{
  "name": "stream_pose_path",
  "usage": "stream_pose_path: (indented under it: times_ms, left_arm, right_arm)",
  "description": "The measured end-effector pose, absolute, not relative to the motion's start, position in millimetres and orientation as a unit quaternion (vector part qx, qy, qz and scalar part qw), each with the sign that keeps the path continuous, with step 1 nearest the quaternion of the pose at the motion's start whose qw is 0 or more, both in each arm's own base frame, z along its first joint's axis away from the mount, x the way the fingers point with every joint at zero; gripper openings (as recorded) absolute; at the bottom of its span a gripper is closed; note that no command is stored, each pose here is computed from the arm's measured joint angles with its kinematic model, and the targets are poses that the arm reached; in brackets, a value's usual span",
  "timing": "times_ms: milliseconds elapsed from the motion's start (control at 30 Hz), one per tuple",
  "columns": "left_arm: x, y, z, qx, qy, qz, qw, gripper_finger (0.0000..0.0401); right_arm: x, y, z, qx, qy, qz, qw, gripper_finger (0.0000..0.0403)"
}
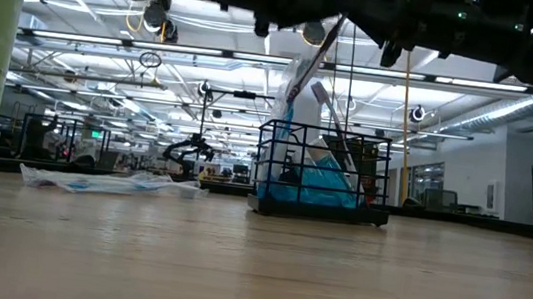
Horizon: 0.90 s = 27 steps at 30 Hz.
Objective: Pick & Place toothbrushing station
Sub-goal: Put the purple toothbrush into the black mesh organizer
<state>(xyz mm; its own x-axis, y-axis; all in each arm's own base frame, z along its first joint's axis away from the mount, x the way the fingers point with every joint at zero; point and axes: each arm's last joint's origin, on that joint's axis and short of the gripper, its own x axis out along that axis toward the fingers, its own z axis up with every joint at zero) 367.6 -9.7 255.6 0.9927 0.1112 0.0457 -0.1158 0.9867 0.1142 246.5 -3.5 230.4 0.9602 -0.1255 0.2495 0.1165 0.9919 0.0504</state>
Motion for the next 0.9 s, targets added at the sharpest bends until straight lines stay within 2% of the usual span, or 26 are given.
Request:
stream_pose_path:
  times_ms: [167,333,567,700,900]
  left_arm:
    - [349.9,-25.1,285.2,0.064,-0.043,0.034,0.996,0.0200]
    - [318.4,-34.8,315.2,0.098,-0.015,0.020,0.995,0.0237]
    - [274.5,-26.1,328.6,0.068,0.034,0.060,0.995,0.0245]
    - [260.5,-20.0,316.4,0.056,0.035,0.094,0.993,0.0246]
    - [246.2,-10.1,291.1,0.029,0.051,0.169,0.984,0.0246]
  right_arm:
    - [238.2,-7.3,242.2,0.004,-0.146,-0.072,0.987,0.0009]
    - [226.4,-13.1,253.1,0.000,-0.139,-0.085,0.987,0.0009]
    - [205.9,-19.4,269.4,0.017,-0.144,-0.089,0.985,0.0009]
    - [199.5,-20.5,276.2,0.027,-0.162,-0.054,0.985,0.0009]
    - [194.4,-27.2,278.2,0.037,-0.134,-0.073,0.988,0.0009]
